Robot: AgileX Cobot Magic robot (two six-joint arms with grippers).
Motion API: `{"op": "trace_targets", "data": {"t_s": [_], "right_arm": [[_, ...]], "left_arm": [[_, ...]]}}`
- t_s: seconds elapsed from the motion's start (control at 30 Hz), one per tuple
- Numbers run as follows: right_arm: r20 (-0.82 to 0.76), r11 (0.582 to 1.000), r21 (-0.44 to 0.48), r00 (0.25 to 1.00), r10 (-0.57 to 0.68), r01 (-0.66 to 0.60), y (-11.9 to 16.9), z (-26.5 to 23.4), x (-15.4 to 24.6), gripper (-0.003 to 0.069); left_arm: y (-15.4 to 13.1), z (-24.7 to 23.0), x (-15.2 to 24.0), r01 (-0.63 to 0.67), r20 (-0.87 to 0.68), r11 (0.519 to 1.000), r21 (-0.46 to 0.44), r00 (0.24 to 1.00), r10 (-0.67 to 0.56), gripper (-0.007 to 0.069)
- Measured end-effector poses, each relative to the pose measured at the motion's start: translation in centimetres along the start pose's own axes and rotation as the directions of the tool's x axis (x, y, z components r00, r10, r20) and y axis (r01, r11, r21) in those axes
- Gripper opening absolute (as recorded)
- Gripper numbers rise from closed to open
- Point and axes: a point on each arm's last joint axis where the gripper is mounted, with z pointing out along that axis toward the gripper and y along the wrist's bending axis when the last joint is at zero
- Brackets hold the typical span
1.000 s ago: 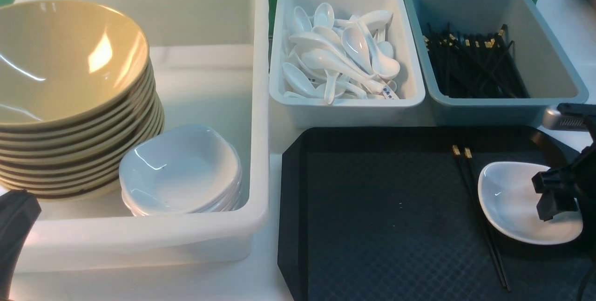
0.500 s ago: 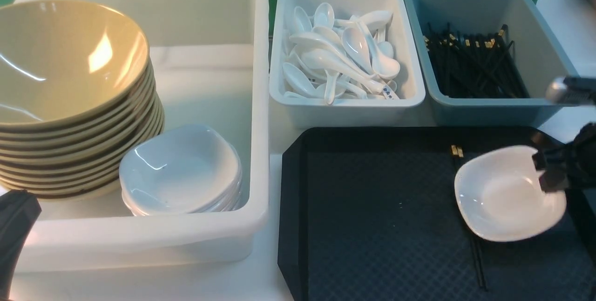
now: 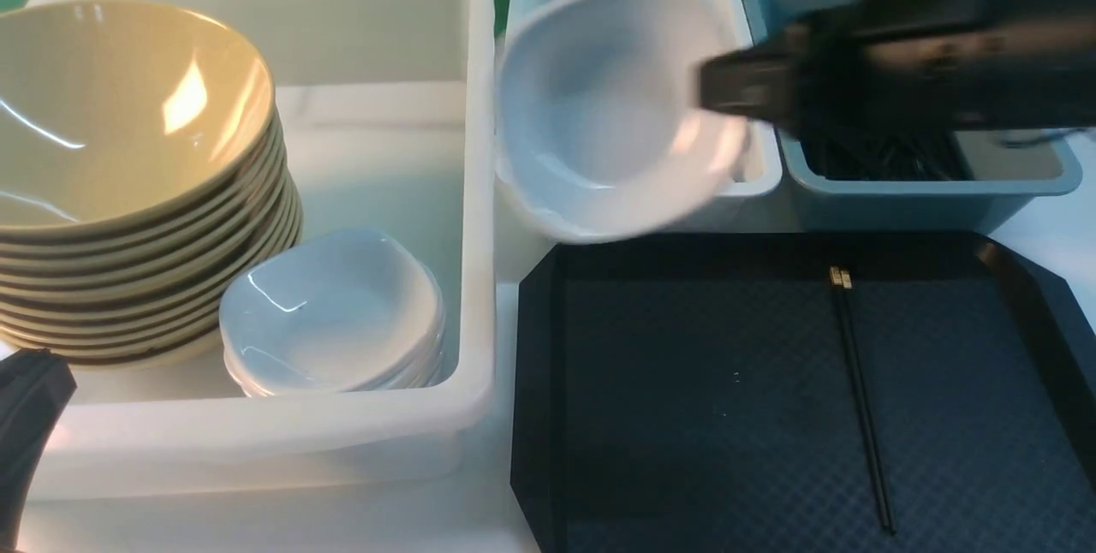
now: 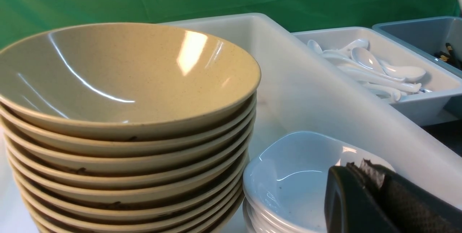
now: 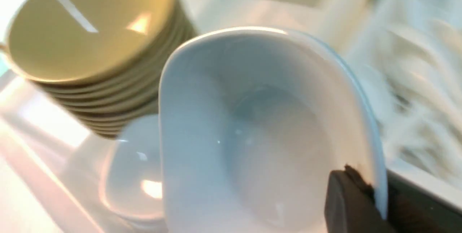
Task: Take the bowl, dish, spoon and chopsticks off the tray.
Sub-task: Use the right arm to put the plate into the large storage box on the left, then use the right arm to grab the chopsticks
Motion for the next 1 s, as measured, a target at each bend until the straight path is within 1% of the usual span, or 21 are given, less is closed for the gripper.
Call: {"op": "trace_targets", "data": {"t_s": [0.03,0.1,0.23,0.3,0.37,0.47,0.5,0.53,0.57,0.6,0.7,0.73,0.77,0.8,0.83,0.87,0.9,0.93,0.97,1.0], "right_arm": [[0.003,0.999,-0.035,0.999,-0.033,0.033,1.7,1.8,0.0,0.0064],[-0.003,0.996,-0.063,0.998,-0.062,0.062,3.3,4.4,0.2,0.0067],[-0.038,0.99,-0.108,0.995,-0.096,0.092,5.3,9.0,1.0,0.0088],[-0.071,0.987,-0.131,0.992,-0.102,0.092,5.7,10.8,1.5,0.0122],[-0.105,0.985,-0.152,0.989,-0.104,0.088,5.7,12.1,1.9,0.0187],[-0.129,0.985,-0.153,0.987,-0.098,0.077,4.9,12.6,2.0,0.03],[-0.134,0.985,-0.153,0.986,-0.097,0.076,4.4,12.3,1.8,0.0338],[-0.135,0.985,-0.153,0.986,-0.1,0.079,4.3,12.2,1.7,0.0352],[-0.144,0.984,-0.15,0.983,-0.116,0.094,3.5,11.4,1.2,0.0392],[-0.163,0.985,-0.137,0.978,-0.128,0.106,2.7,10.3,0.6,0.0412],[-0.262,0.995,-0.051,0.96,-0.099,0.089,0.8,6.7,-0.4,0.0427],[-0.32,0.995,0.003,0.943,-0.09,0.096,0.2,5.2,-0.6,0.0428],[-0.408,0.986,0.095,0.909,-0.084,0.134,-0.6,3.4,-0.4,0.043],[-0.459,0.979,0.133,0.885,-0.077,0.154,-0.9,2.3,-0.2,0.043],[-0.517,0.959,0.198,0.853,-0.073,0.202,-1.5,1.2,0.1,0.0431],[-0.579,0.926,0.3,0.815,-0.015,0.23,-2.4,-0.2,1.0,0.0433],[-0.581,0.926,0.301,0.814,-0.012,0.229,-2.4,-0.3,0.9,0.0433],[-0.625,0.886,0.387,0.78,0.049,0.255,-3.8,-1.2,2.3,0.0434],[-0.626,0.881,0.402,0.777,0.065,0.25,-4.0,-1.2,2.5,0.0434],[-0.636,0.848,0.478,0.756,0.152,0.231,-6.1,-1.6,4.6,0.0434]], "left_arm": [[0.0,0.0,0.0,0.0,0.0,1.0,0.0,1.0,0.0,-0.0011],[0.0,0.0,0.0,0.0,0.0,1.0,0.0,1.0,0.0,-0.0011],[0.0,0.0,0.0,0.0,0.0,1.0,0.0,1.0,0.0,-0.0011],[0.0,0.0,0.0,0.0,-0.001,1.0,0.0,1.0,0.0,-0.0011],[0.0,0.0,0.0,0.0,-0.004,1.0,0.002,1.0,0.0,-0.0011],[0.0,0.0,0.1,0.0,-0.009,1.0,0.005,1.0,0.0,-0.0011],[-0.1,0.0,0.1,0.0,-0.011,1.0,0.006,1.0,0.0,-0.0011],[-0.1,0.0,0.1,0.0,-0.011,1.0,0.006,1.0,0.0,-0.0011],[-0.1,0.0,0.1,0.0,-0.013,1.0,0.007,1.0,0.0,-0.0011],[-0.1,0.0,0.1,0.0,-0.013,1.0,0.007,1.0,0.0,-0.0011],[-0.1,0.0,0.1,0.0,-0.013,1.0,0.007,1.0,0.0,-0.0011],[-0.1,0.0,0.1,0.0,-0.013,1.0,0.007,1.0,0.0,-0.0011],[-0.1,0.0,0.1,0.0,-0.013,1.0,0.007,1.0,0.0,-0.0011],[-0.1,0.0,0.1,0.0,-0.013,1.0,0.007,1.0,0.0,-0.0011],[-0.1,0.0,0.1,0.0,-0.012,1.0,0.006,1.0,0.0,-0.0011],[0.0,0.0,0.1,0.0,-0.008,1.0,0.004,1.0,0.0,-0.0011],[0.0,0.0,0.1,0.0,-0.007,1.0,0.004,1.0,0.0,-0.0011],[0.0,0.0,0.0,0.0,-0.003,1.0,0.001,1.0,0.0,-0.0011],[0.0,0.0,0.0,0.0,-0.003,1.0,0.001,1.0,0.0,-0.0011],[0.0,0.0,0.0,0.0,-0.001,1.0,0.0,1.0,0.0,-0.0011]]}}
